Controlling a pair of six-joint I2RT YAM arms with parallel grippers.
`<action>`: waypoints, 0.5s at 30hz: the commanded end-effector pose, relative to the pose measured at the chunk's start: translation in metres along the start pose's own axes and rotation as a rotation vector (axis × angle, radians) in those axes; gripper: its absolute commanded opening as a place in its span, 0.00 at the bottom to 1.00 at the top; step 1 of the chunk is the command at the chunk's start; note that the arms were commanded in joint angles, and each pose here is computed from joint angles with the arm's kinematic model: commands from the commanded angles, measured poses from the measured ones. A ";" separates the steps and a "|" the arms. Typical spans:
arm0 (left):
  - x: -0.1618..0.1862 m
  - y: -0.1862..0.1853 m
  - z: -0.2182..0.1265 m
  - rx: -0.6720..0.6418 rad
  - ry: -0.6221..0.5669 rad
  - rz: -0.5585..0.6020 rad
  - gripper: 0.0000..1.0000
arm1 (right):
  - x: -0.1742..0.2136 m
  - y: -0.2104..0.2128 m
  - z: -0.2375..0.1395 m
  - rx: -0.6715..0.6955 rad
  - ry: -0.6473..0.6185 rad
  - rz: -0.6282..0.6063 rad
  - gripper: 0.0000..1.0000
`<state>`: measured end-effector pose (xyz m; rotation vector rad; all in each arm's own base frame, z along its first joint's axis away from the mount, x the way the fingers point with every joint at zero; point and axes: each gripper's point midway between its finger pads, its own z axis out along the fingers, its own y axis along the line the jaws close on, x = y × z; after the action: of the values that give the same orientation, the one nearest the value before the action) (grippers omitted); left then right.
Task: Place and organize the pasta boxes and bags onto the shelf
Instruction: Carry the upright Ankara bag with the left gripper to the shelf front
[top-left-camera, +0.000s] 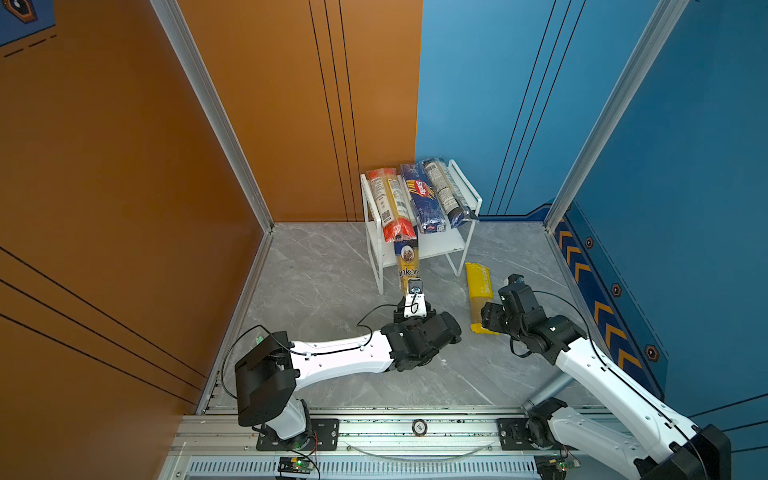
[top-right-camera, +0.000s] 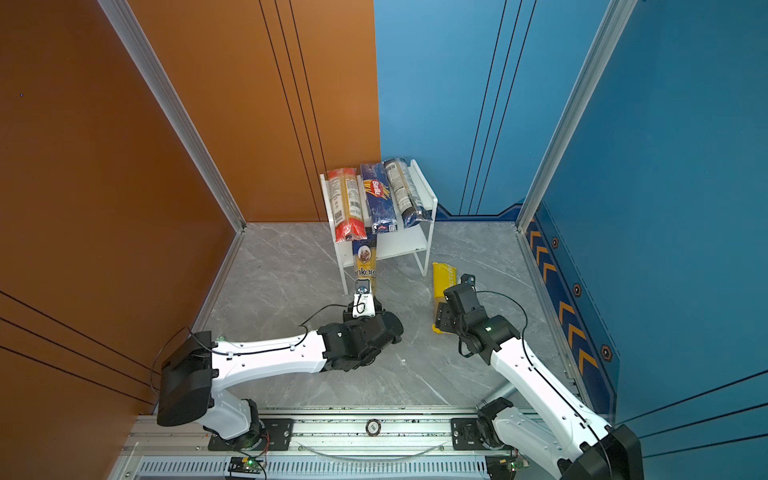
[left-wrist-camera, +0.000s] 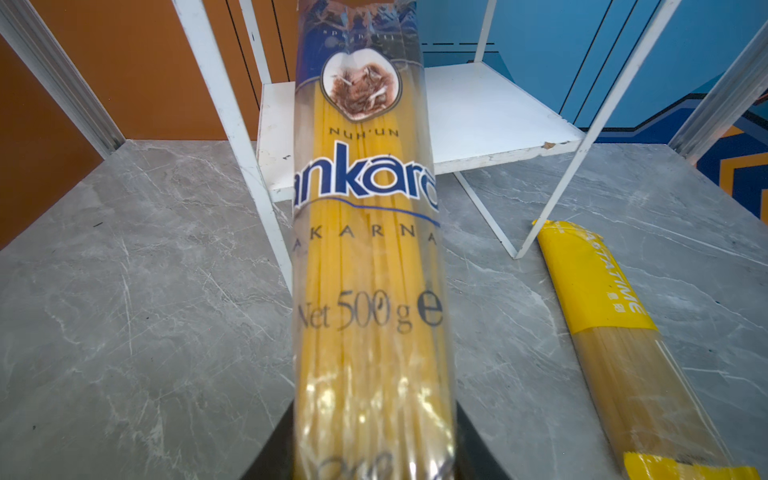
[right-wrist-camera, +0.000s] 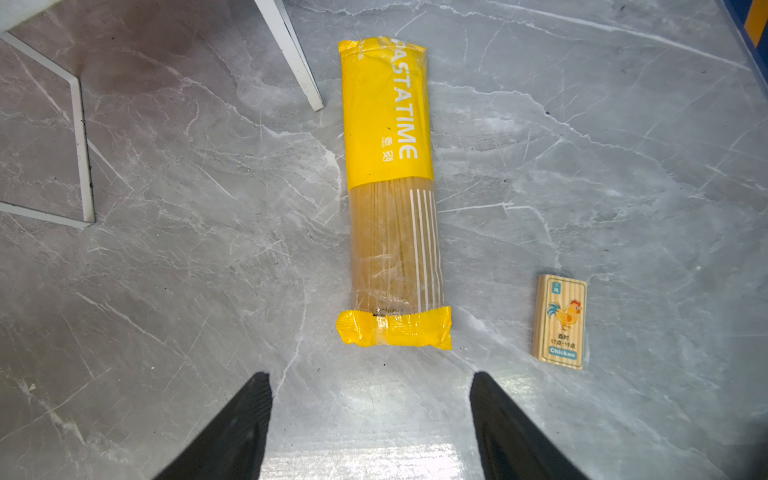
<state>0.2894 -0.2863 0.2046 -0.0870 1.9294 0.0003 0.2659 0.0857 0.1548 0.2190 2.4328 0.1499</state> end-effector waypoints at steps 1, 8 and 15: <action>-0.042 0.004 -0.002 -0.055 -0.110 -0.078 0.00 | -0.003 0.002 -0.007 0.007 0.007 0.002 0.73; -0.045 0.002 0.006 -0.052 -0.118 -0.107 0.00 | -0.008 0.003 -0.011 0.026 0.000 -0.004 0.73; -0.052 0.003 0.018 -0.051 -0.114 -0.123 0.00 | -0.012 0.005 -0.013 0.031 -0.003 -0.011 0.73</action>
<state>0.3061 -0.2801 0.2011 -0.0935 1.9331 0.0290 0.2679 0.0922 0.1679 0.1985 2.4329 0.1507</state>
